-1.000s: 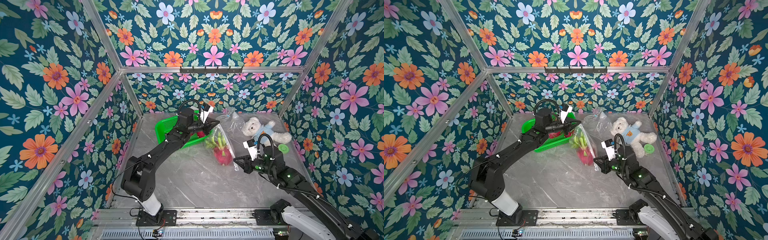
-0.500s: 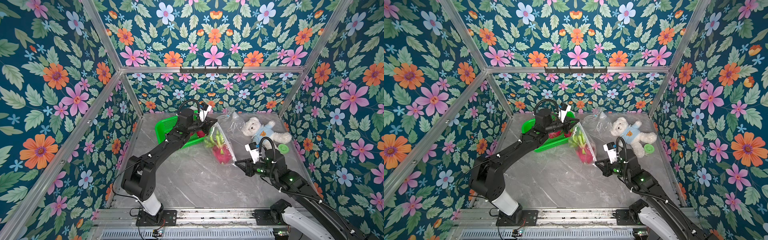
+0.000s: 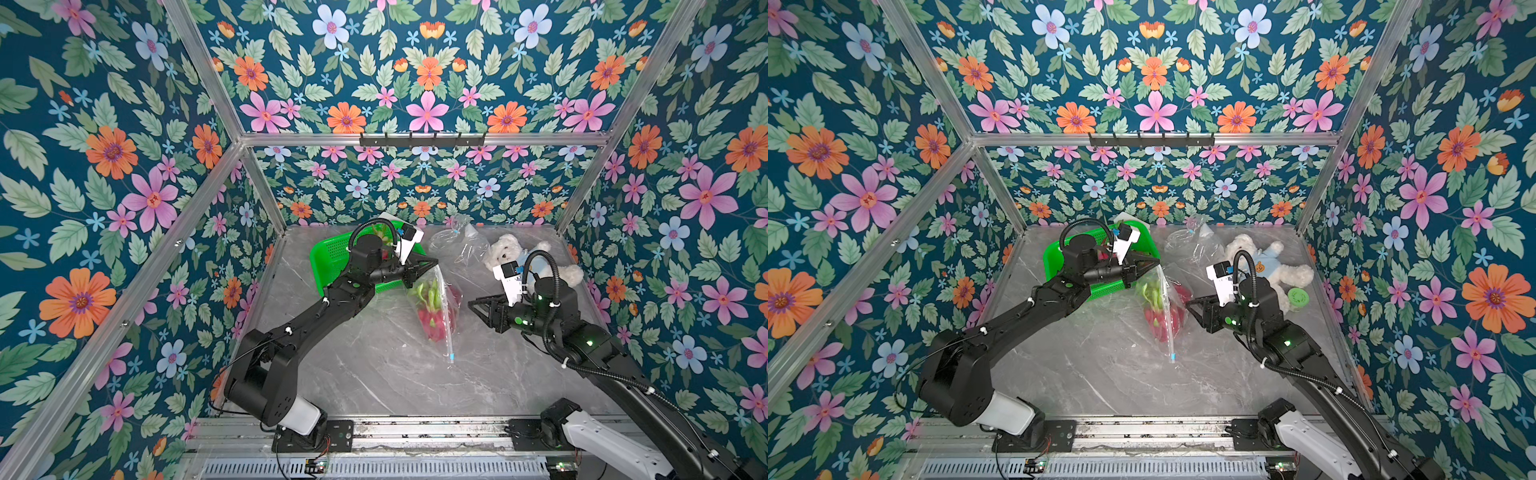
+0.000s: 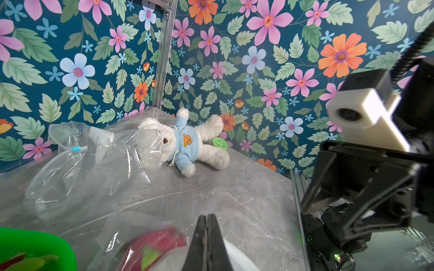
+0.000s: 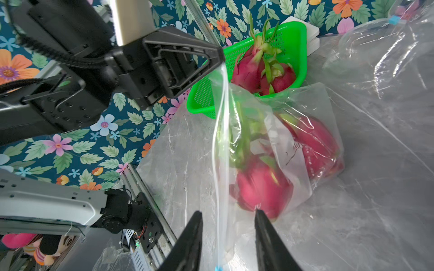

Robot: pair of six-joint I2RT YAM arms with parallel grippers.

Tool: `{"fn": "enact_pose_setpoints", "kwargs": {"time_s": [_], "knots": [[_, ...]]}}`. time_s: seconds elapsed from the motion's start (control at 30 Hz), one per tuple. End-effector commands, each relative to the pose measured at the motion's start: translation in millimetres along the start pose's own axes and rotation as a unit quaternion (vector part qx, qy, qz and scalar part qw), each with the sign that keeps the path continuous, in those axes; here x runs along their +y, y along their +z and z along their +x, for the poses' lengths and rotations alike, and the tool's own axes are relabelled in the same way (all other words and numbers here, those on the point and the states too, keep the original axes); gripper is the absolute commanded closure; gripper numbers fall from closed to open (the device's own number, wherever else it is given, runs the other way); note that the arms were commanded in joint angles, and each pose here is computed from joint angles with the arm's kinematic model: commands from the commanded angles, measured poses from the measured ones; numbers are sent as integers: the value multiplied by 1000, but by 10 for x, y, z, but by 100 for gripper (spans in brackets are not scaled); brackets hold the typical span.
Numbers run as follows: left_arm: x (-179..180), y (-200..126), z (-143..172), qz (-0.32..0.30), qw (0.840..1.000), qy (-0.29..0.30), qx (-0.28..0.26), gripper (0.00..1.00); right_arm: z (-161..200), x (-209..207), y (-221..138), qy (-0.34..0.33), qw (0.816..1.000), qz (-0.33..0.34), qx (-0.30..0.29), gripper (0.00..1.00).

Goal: Open the zip-top bag and take out the dragon fruit
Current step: Unzip the zipper on the zipper food storage bag, then open the zipper of the food storage bag at the center of the board.

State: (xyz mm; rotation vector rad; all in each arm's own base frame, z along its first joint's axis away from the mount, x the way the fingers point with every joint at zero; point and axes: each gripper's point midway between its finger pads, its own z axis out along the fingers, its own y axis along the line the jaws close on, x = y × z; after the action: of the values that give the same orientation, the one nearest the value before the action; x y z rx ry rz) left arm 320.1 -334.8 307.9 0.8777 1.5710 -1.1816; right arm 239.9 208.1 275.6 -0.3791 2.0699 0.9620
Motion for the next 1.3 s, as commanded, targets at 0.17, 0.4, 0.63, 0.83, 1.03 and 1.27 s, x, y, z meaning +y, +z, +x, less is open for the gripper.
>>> {"fn": "enact_pose_setpoints", "kwargs": {"time_s": [0.17, 0.4, 0.63, 0.83, 1.03, 1.27], "knots": [[-184, -10, -80, 21, 1000, 11, -17, 100, -64, 243, 379, 6, 997, -72, -10, 60], [-207, 24, -18, 26, 1000, 4, -11, 100, -23, 91, 553, 1, 1000, -16, 0, 78], [-217, 29, -12, 28, 1000, 4, -10, 100, -65, 39, 482, -8, 1000, 5, -17, 80], [-233, 23, -21, 31, 999, 5, -10, 100, -28, -52, 488, -16, 999, 27, -13, 75], [-246, 30, -26, 33, 999, 4, -11, 100, 68, -46, 614, -7, 1000, 9, 6, 74], [-245, 30, 2, 30, 999, 3, -9, 100, 74, -114, 600, -1, 1000, 27, 4, 100]]}}
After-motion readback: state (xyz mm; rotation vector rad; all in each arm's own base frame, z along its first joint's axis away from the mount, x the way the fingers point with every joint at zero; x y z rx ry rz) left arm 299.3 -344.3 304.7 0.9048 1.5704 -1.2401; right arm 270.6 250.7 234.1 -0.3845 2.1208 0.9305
